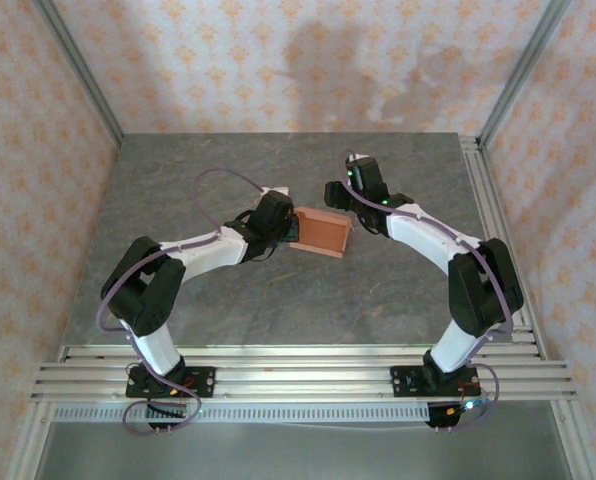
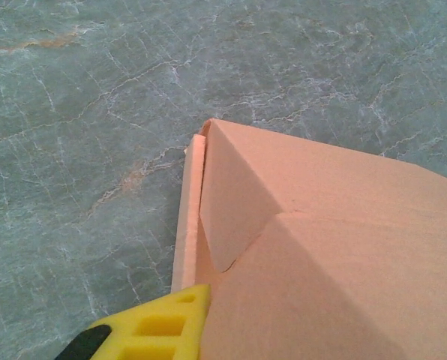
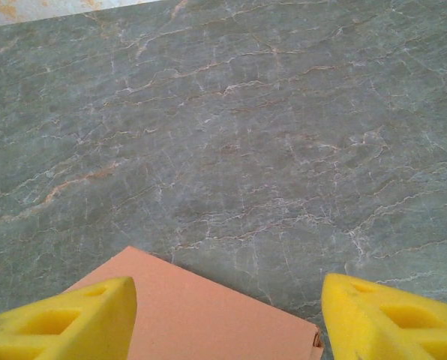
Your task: Fold the paper box
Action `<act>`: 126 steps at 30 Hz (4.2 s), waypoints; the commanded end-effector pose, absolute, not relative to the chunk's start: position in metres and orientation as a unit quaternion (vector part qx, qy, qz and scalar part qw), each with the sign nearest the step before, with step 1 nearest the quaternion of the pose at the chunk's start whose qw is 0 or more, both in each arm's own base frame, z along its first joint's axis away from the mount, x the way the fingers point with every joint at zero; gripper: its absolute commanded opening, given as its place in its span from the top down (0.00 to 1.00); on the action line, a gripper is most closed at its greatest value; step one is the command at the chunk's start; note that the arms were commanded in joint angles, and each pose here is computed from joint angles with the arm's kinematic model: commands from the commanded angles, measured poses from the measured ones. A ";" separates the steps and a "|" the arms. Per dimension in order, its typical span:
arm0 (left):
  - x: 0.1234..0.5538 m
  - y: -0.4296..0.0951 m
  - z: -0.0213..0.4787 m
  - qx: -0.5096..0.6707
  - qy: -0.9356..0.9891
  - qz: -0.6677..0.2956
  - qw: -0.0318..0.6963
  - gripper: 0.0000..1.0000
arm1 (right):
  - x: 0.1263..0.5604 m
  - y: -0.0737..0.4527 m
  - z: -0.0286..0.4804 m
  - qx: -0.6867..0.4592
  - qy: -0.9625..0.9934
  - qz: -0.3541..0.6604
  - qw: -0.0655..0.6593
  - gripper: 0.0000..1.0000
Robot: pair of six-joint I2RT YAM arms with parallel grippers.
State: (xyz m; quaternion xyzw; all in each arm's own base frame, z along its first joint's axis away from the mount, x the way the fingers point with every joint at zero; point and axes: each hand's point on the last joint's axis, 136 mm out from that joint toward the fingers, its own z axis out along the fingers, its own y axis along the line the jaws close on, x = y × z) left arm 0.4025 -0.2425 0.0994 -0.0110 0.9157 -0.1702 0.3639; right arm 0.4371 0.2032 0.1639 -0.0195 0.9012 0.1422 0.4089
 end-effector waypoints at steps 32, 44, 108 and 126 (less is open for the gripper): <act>0.404 -0.199 0.146 -0.031 0.920 -0.204 0.332 0.33 | 0.407 0.174 0.131 -0.007 0.912 0.138 0.387 0.22; 0.421 -0.234 0.097 -0.010 0.941 -0.244 0.236 0.44 | 0.380 0.179 0.122 0.052 0.909 0.247 0.331 0.22; 0.403 -0.243 0.059 -0.041 0.917 -0.334 0.216 0.92 | 0.412 0.170 0.108 0.109 0.879 0.357 0.296 0.37; 0.406 -0.232 0.044 -0.054 0.910 -0.359 0.203 0.98 | 0.410 0.187 0.091 0.113 0.868 0.417 0.246 0.20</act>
